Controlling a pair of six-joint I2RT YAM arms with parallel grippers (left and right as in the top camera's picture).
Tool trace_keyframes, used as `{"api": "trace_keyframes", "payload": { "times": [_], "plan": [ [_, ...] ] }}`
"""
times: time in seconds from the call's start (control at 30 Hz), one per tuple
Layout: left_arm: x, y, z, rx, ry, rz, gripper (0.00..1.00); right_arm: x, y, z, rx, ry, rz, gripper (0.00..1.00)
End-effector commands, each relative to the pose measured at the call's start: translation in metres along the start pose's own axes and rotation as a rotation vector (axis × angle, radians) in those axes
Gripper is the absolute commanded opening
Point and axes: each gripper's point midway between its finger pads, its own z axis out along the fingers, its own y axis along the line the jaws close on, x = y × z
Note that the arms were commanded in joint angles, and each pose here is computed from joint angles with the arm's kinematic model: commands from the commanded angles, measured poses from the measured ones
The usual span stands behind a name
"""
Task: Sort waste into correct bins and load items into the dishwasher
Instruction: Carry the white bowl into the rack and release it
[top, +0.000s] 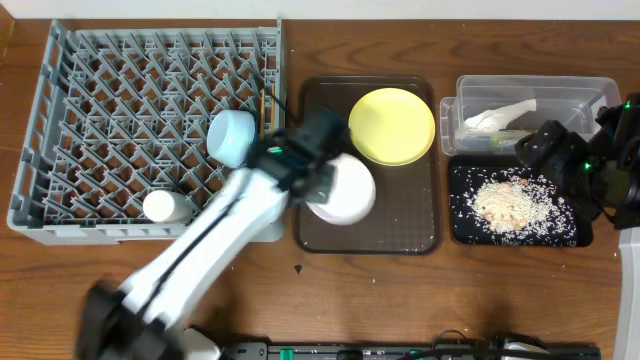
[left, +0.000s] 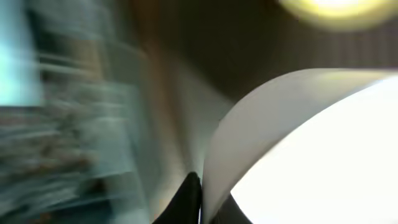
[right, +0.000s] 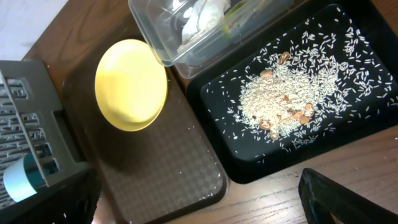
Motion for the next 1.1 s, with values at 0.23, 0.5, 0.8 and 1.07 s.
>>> {"api": "trace_keyframes", "payload": {
  "times": [0.23, 0.5, 0.8, 1.07],
  "plan": [
    [-0.023, 0.212, -0.144, -1.076, -0.318, -0.16, 0.07, -0.003, 0.002, -0.003, -0.005, -0.01, -0.004, 0.99],
    [-0.021, 0.286, -0.136, -1.35, -0.131, -0.2, 0.07, -0.003, 0.002, -0.003, -0.005, -0.011, -0.004, 0.99],
    [-0.027, 0.329, -0.078, -1.399, 0.017, -0.195, 0.07, -0.003, 0.001, -0.003, -0.005, -0.01, -0.004, 0.99],
    [-0.034, 0.334, -0.037, -1.398, 0.034, -0.185, 0.07, -0.003, 0.002, -0.003, -0.005, -0.011, -0.004, 0.99]
  ]
}}
